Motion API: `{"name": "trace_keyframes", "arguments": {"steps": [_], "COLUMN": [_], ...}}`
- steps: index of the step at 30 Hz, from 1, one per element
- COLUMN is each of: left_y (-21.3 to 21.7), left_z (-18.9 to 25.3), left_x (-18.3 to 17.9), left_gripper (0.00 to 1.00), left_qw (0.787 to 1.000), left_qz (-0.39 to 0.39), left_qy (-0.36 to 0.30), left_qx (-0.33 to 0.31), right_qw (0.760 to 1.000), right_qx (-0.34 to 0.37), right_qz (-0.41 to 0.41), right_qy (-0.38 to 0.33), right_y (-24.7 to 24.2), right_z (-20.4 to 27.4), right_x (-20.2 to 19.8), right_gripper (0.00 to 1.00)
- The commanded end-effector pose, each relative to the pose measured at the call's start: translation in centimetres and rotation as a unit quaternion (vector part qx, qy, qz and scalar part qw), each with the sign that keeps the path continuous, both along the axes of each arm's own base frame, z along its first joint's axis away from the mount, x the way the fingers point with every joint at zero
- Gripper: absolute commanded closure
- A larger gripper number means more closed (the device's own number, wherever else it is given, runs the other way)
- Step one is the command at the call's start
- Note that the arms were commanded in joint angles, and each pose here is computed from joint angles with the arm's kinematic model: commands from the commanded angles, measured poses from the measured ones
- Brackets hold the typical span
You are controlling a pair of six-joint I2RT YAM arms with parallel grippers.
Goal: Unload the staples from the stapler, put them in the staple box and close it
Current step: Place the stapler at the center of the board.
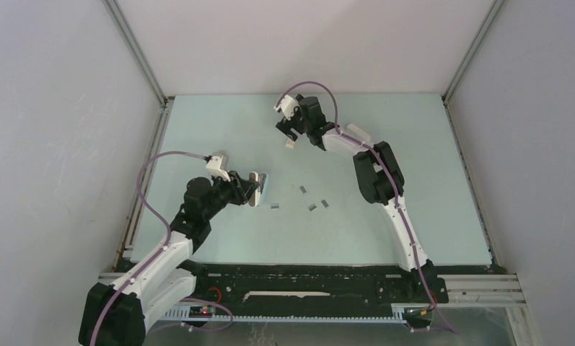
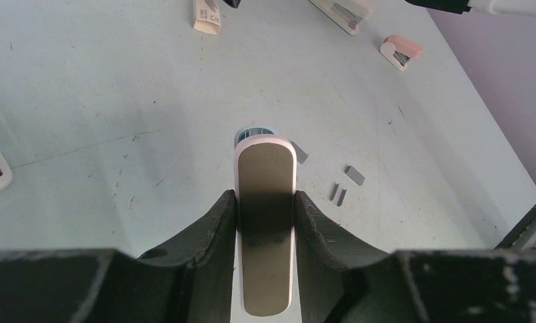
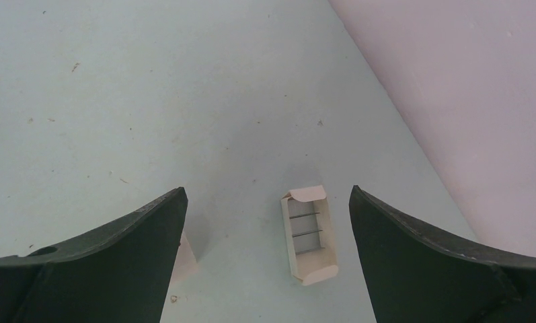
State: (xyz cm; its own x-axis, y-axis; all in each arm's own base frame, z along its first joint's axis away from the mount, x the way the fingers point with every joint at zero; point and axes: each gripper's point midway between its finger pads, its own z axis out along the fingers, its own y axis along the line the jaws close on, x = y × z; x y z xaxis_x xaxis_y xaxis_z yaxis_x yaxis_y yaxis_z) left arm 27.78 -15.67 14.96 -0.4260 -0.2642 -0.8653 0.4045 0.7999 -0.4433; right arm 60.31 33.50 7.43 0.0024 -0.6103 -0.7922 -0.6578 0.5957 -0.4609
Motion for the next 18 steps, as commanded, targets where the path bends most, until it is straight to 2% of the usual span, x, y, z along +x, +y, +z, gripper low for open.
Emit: {"name": "trace_keyframes", "arguments": {"steps": [1, 10, 18], "left_y": [-0.1, -0.2, -0.2], "left_z": [0.3, -1.3, -3.7], "left_x": [0.3, 0.1, 0.6], "left_gripper": [1.0, 1.0, 1.0], "left_qw": [1.0, 1.0, 0.997], "left_qz": [-0.003, 0.001, 0.01], "left_qy": [-0.019, 0.023, 0.071], "left_qx": [-0.006, -0.014, -0.005], "right_qw": [0.999, 0.998, 0.993], "right_qx": [0.031, 0.054, 0.069], "right_qz": [0.004, 0.007, 0.013], "right_qy": [-0.008, 0.021, 0.097], "right_y": [0.4, -0.4, -3.5], "right_z": [3.8, 5.6, 7.1], "right_x": [0.3, -1.3, -4.9], "right_gripper": [0.0, 0.0, 0.0]}}
